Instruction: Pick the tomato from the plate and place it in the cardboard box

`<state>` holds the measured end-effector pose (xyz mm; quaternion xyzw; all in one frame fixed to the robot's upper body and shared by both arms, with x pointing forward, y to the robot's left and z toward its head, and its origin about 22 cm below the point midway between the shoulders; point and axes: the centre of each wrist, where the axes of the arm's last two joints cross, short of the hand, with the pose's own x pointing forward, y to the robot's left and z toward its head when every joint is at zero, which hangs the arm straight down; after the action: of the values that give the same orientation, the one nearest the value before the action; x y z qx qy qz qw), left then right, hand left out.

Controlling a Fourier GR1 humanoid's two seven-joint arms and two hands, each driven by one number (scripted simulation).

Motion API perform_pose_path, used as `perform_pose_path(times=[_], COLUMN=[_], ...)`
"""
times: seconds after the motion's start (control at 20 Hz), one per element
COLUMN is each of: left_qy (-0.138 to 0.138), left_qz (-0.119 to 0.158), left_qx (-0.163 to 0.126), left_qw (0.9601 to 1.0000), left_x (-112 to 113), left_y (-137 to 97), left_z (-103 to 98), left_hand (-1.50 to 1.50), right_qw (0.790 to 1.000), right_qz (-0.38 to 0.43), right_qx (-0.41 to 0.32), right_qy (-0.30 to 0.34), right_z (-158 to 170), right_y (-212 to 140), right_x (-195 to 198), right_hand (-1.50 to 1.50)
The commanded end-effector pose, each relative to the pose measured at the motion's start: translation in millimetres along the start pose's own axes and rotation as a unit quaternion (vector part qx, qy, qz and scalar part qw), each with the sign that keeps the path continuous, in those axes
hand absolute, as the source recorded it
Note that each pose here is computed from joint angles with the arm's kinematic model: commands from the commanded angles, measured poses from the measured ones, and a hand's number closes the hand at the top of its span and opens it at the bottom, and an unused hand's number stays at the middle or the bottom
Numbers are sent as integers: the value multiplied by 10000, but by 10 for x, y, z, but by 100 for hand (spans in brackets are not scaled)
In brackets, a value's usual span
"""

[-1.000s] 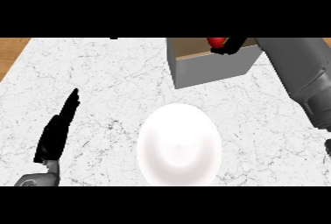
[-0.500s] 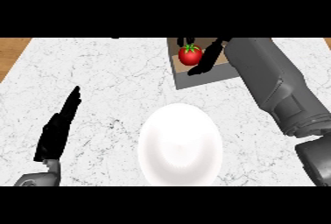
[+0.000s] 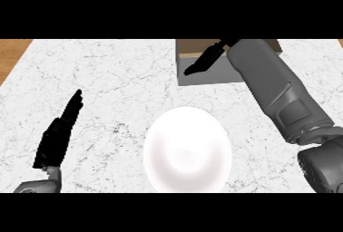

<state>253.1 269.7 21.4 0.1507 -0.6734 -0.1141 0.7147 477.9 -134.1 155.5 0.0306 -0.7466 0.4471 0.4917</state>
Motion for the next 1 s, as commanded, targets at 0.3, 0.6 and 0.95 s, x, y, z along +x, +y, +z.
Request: perform_pose_path(times=[0.3, 0.6, 0.95], left_qy=[-87, -133, -221], left_qz=[-19, 71, 1], left_qx=[-5, -140, -204], left_qw=[10000, 9998, 9995], left_x=[25, 51, 77], left_y=[67, -177, -30], left_z=[-84, -49, -62], left_hand=[0, 0, 0], right_qw=[9706, 9516, 9407], right_qz=[-1910, -1986, -2044], right_qx=[-1459, -2326, -2696], right_qy=[-142, 320, 236], right_z=[411, 802, 1607], right_y=[-618, -1104, -1593], right_x=[-124, -150, -341], right_hand=[-150, -150, -150])
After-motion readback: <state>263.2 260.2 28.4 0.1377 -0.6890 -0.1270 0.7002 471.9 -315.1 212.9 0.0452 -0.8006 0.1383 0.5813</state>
